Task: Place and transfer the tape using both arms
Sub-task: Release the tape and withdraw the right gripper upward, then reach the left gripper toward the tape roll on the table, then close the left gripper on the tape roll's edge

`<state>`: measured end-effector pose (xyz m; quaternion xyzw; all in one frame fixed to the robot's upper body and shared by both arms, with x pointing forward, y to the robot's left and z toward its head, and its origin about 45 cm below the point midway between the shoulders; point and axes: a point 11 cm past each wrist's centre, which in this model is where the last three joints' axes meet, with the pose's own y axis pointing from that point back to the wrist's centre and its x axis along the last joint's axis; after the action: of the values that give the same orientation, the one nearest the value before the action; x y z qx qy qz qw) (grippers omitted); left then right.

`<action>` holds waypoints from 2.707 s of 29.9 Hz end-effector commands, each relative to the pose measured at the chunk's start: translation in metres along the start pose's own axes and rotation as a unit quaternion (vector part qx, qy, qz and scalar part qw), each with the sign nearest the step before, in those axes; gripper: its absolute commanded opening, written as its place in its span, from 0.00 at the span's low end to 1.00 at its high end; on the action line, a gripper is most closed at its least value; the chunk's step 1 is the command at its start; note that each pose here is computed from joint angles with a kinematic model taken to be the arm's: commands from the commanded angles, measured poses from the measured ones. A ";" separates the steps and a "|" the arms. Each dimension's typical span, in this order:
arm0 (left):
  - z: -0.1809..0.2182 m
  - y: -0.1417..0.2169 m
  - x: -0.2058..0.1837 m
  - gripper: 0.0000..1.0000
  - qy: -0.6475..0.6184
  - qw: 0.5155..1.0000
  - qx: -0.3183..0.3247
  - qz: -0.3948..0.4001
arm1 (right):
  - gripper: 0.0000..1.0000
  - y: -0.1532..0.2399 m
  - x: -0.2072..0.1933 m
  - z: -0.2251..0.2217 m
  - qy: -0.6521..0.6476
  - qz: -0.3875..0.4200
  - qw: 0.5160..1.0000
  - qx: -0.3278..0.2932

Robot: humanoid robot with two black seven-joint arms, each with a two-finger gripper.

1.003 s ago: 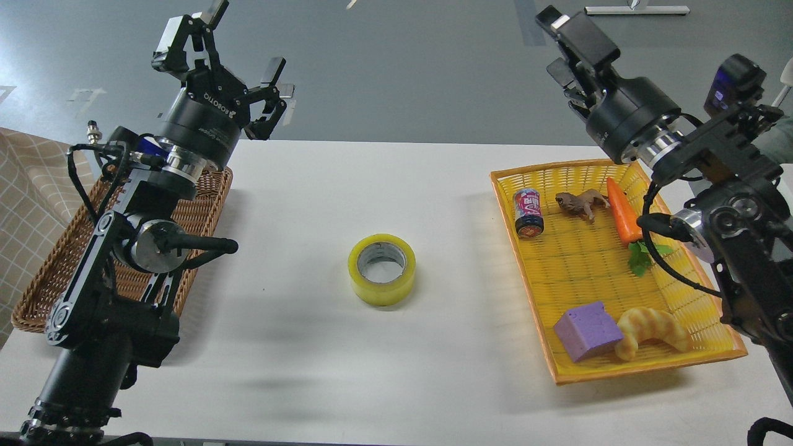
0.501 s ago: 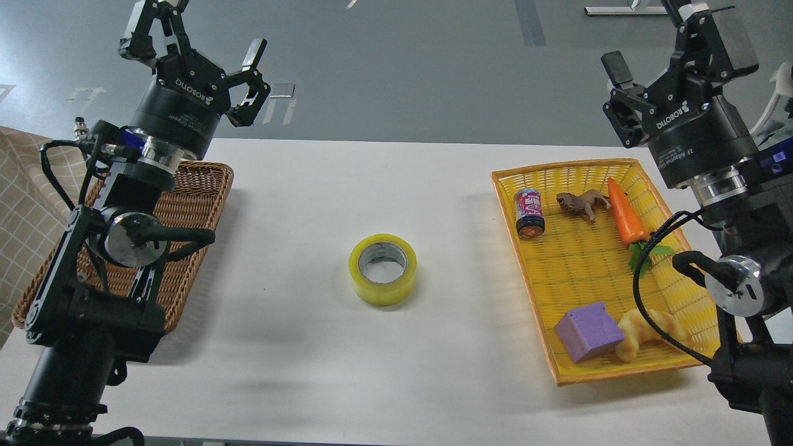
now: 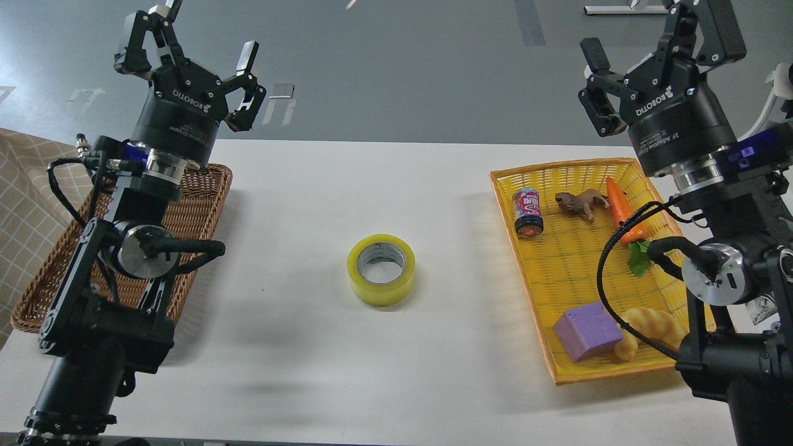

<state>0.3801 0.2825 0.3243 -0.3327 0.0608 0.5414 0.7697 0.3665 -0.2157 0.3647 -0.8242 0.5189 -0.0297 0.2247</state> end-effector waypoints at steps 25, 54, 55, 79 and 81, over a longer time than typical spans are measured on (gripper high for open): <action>-0.043 0.012 -0.036 0.98 -0.525 0.824 0.117 -0.181 | 1.00 -0.005 -0.004 0.001 -0.003 -0.020 1.000 -0.003; -0.222 0.068 -0.044 0.97 -0.699 0.544 0.211 -0.415 | 0.98 0.003 0.009 -0.020 0.001 0.005 1.000 0.030; -0.222 0.069 -0.044 0.97 -0.699 0.543 0.210 -0.415 | 0.98 0.004 0.011 -0.020 0.001 0.010 0.999 0.033; -0.222 0.099 0.000 0.97 -0.719 0.519 0.226 -0.404 | 0.98 0.025 0.025 -0.013 -0.001 0.038 0.999 0.028; -0.221 0.101 0.004 0.97 -0.720 0.515 0.230 -0.404 | 0.98 0.026 0.025 -0.012 -0.001 0.038 0.999 0.027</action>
<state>0.3534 0.1728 0.1097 0.3655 -0.5348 0.1962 0.7361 0.3539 -0.2509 0.3626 -0.7973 0.5487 -0.0354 0.2491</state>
